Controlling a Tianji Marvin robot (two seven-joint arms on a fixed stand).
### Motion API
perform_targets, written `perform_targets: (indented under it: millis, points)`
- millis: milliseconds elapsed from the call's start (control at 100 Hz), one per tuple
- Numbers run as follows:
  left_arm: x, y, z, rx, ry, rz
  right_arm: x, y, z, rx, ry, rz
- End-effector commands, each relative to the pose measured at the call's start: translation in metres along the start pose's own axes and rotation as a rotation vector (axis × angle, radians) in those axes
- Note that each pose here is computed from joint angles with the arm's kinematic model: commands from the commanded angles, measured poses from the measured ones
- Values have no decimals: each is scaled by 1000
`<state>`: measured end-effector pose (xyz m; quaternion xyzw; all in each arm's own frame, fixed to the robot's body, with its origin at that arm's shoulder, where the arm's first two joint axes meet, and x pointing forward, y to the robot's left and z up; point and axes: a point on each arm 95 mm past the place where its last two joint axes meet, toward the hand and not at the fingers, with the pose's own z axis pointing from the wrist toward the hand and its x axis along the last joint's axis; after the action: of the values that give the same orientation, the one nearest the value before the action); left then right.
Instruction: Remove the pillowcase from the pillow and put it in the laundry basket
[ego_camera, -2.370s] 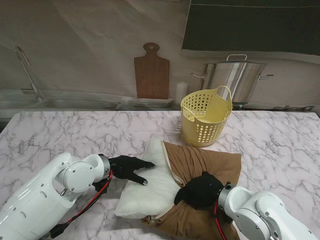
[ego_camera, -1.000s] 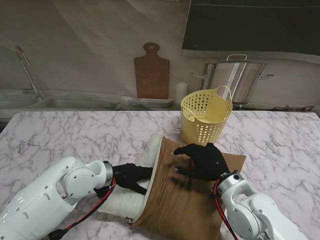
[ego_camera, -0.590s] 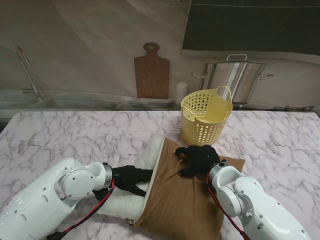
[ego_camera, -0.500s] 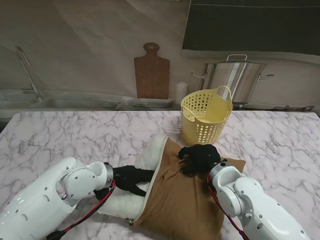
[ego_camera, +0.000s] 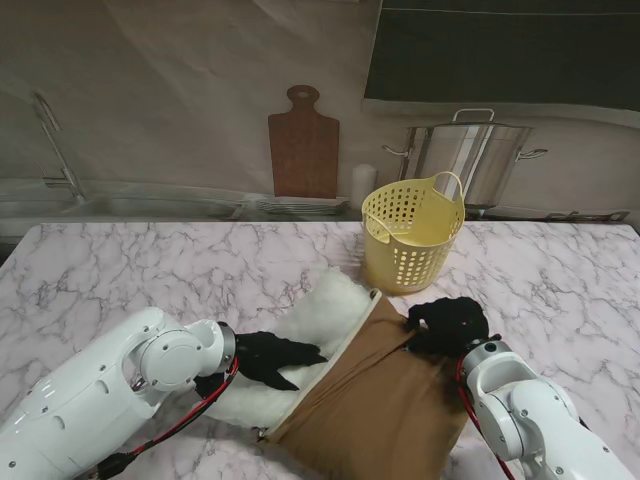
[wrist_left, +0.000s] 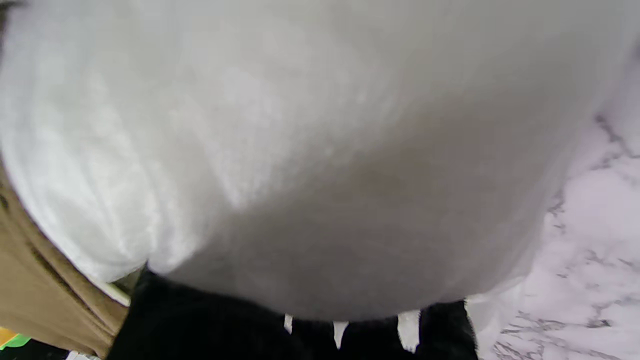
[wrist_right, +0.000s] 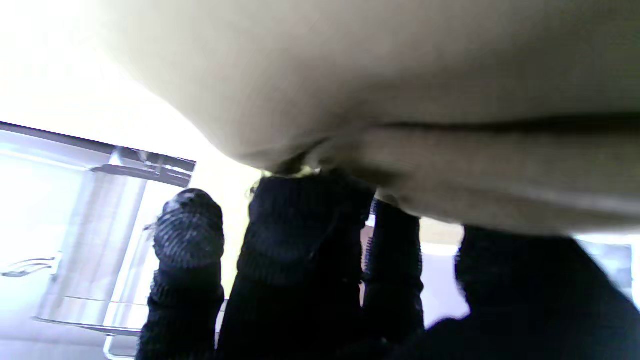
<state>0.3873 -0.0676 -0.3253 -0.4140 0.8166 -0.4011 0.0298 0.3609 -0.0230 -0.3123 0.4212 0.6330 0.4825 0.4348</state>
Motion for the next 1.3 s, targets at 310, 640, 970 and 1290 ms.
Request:
perform_targets:
  millis: [310, 640, 970, 1290]
  points:
    - [-19, 42, 5, -161, -63, -45, -25, -30, -33, 207, -88, -61]
    - [-14, 20, -23, 61, -88, 5, 1, -25, -17, 109, 50, -4]
    - [-11, -30, -65, 359, -138, 92, 17, -18, -2, 66, 140, 29]
    - [-18, -66, -51, 414, -151, 24, 52, -4, 5, 6, 301, 57]
